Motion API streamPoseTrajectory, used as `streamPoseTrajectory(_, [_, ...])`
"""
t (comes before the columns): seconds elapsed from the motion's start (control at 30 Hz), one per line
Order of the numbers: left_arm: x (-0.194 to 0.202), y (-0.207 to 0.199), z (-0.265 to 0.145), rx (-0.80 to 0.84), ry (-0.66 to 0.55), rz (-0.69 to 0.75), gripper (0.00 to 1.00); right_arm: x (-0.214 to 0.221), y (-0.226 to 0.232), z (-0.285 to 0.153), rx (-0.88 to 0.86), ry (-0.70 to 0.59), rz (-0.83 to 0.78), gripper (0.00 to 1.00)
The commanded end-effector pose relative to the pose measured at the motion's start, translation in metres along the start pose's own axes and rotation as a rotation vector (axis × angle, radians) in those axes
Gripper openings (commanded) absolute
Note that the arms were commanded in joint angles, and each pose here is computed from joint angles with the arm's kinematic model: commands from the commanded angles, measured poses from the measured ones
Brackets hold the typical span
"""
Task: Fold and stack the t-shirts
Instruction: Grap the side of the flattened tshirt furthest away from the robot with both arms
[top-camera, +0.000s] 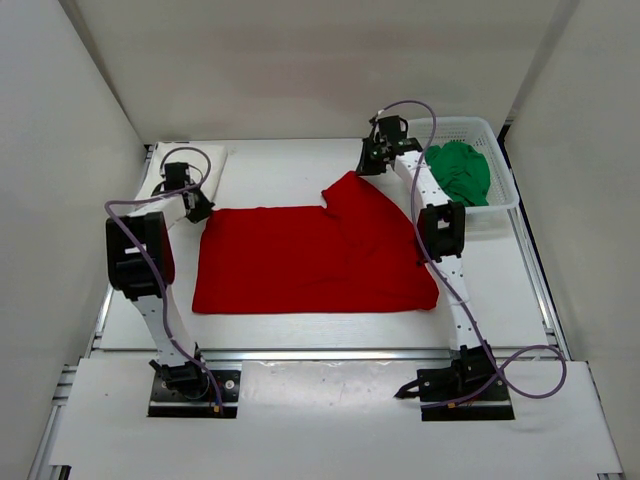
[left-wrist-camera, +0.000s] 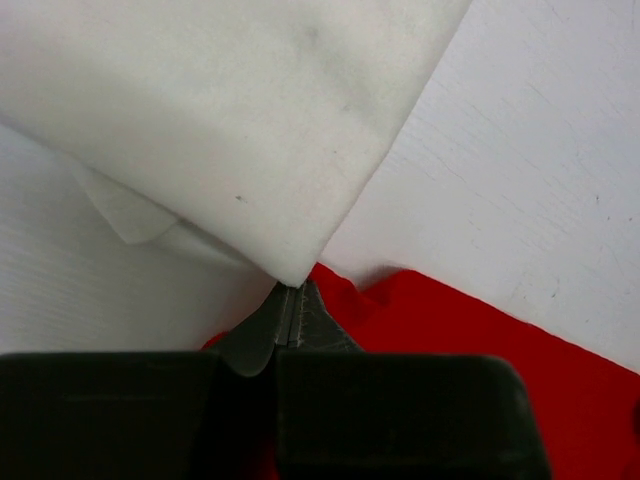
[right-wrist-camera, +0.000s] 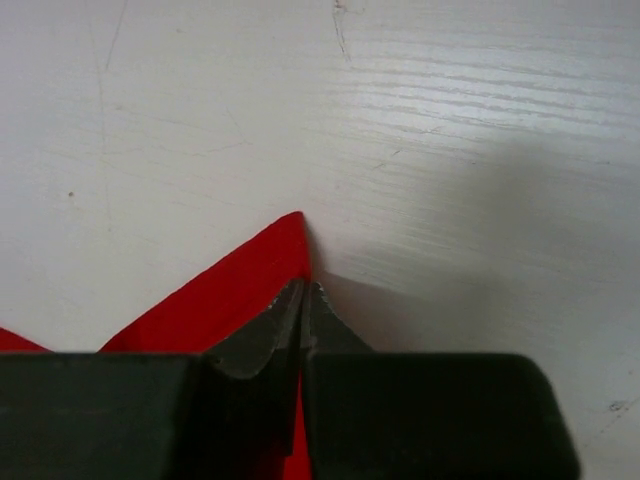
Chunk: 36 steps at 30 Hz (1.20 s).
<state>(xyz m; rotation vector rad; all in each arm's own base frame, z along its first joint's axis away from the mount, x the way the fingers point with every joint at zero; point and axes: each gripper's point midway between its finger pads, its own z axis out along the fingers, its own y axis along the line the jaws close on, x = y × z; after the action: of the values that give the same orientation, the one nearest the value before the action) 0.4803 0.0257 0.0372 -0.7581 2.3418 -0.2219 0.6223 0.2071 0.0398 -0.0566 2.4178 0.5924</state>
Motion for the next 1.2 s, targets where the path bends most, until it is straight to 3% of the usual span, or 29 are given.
streamPoseTrajectory(0.0, [-0.024, -0.008, -0.027, 0.056, -0.071, -0.028, 0.0, -0.031, 0.013, -0.023, -0.059, -0.064, -0.016, 0.0])
streamPoseTrajectory(0.2, [-0.028, -0.011, -0.051, 0.132, -0.093, -0.077, 0.0, -0.033, 0.019, -0.074, -0.009, -0.005, -0.096, 0.0])
streamPoseTrajectory(0.27, [-0.032, -0.013, -0.06, 0.152, -0.127, -0.081, 0.0, -0.013, 0.011, -0.087, 0.007, 0.07, -0.09, 0.0])
streamPoseTrajectory(0.43, [-0.025, -0.007, -0.072, 0.168, -0.131, -0.092, 0.0, 0.006, 0.024, -0.139, 0.05, 0.115, -0.124, 0.0])
streamPoseTrajectory(0.47, [-0.025, -0.006, -0.076, 0.178, -0.132, -0.102, 0.0, 0.028, 0.016, -0.134, 0.075, 0.157, -0.102, 0.0])
streamPoseTrajectory(0.5, [-0.021, -0.002, -0.076, 0.169, -0.124, -0.104, 0.0, 0.019, 0.028, -0.16, 0.061, 0.102, -0.109, 0.0])
streamPoseTrajectory(0.57, [-0.022, 0.006, -0.078, 0.164, -0.136, -0.118, 0.0, 0.041, 0.022, -0.189, 0.052, 0.001, -0.054, 0.01])
streamPoseTrajectory(0.6, [-0.024, 0.007, -0.079, 0.176, -0.137, -0.134, 0.0, 0.069, 0.01, -0.186, 0.049, 0.025, -0.027, 0.0])
streamPoseTrajectory(0.67, [-0.02, 0.008, -0.079, 0.193, -0.115, -0.155, 0.0, 0.074, 0.009, -0.215, 0.045, -0.041, -0.011, 0.0])
streamPoseTrajectory(0.83, [-0.023, 0.0, -0.095, 0.22, -0.138, -0.143, 0.0, 0.123, -0.011, -0.229, 0.104, -0.029, 0.028, 0.0])
streamPoseTrajectory(1.03, [-0.019, 0.003, -0.123, 0.261, -0.188, -0.165, 0.0, 0.13, -0.004, -0.25, 0.085, -0.149, 0.045, 0.0])
streamPoseTrajectory(1.17, [-0.013, 0.007, -0.118, 0.227, -0.179, -0.147, 0.0, 0.132, 0.0, -0.221, 0.082, -0.111, 0.03, 0.13])
